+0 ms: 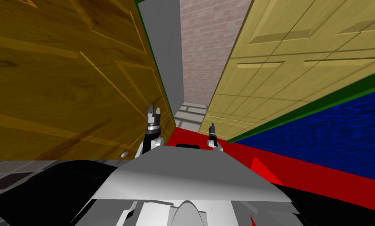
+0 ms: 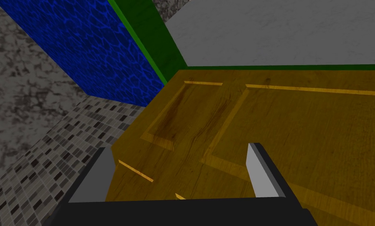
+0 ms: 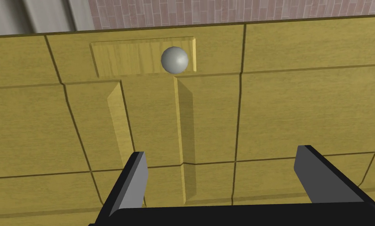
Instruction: Pull the door open
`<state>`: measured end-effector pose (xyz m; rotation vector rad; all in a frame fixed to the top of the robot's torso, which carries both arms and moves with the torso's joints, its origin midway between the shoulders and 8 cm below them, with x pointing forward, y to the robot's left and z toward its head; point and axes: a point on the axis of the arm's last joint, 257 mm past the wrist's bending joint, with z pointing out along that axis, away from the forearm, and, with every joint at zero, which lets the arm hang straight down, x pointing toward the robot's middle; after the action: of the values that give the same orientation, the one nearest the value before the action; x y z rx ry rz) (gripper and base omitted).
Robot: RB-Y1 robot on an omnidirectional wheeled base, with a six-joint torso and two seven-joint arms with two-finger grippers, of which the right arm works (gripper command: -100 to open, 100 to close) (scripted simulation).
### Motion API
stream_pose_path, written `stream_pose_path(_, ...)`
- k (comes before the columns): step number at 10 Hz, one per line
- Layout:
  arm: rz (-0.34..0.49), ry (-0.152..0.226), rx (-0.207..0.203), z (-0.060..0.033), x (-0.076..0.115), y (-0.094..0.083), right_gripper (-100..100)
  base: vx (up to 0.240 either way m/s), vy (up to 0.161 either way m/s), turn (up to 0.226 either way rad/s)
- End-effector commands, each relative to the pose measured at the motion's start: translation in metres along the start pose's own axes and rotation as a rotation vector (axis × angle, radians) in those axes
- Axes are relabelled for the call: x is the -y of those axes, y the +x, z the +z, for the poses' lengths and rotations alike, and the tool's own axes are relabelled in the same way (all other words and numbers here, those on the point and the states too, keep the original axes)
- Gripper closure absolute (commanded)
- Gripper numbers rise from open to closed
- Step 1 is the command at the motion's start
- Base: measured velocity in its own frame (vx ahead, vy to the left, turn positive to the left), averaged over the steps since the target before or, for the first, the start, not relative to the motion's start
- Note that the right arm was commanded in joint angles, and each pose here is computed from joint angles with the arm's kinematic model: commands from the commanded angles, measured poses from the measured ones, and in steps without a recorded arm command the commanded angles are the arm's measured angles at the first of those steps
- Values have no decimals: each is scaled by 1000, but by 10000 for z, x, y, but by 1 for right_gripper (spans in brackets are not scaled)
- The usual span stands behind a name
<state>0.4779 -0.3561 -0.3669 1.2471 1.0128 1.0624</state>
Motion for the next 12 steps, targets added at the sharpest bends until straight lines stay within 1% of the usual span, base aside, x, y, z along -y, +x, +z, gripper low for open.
stream_pose_path(1, 4, 22, 7, -11, 82, -1, -100, 134, -29, 133)
stream_pose_path(5, 10, 58, 16, -44, 226, -6, -100, 89, -35, 68)
stream_pose_path(6, 9, 51, 14, -34, 202, -6, -100, 38, -16, 20)
stream_pose_path(7, 9, 53, 25, -55, 216, -112, -100, 98, -3, 70)
stream_pose_path(8, 9, 54, 29, -63, 219, -152, -100, 146, 2, 68)
stream_pose_path(10, 9, 56, 49, -106, 233, -349, -100, 193, 4, 101)
stream_pose_path(11, 8, 56, 54, -118, 236, -403, -100, 183, 1, 69)
stream_pose_path(12, 8, 57, 70, -155, 242, -563, -100, 192, -10, 113)
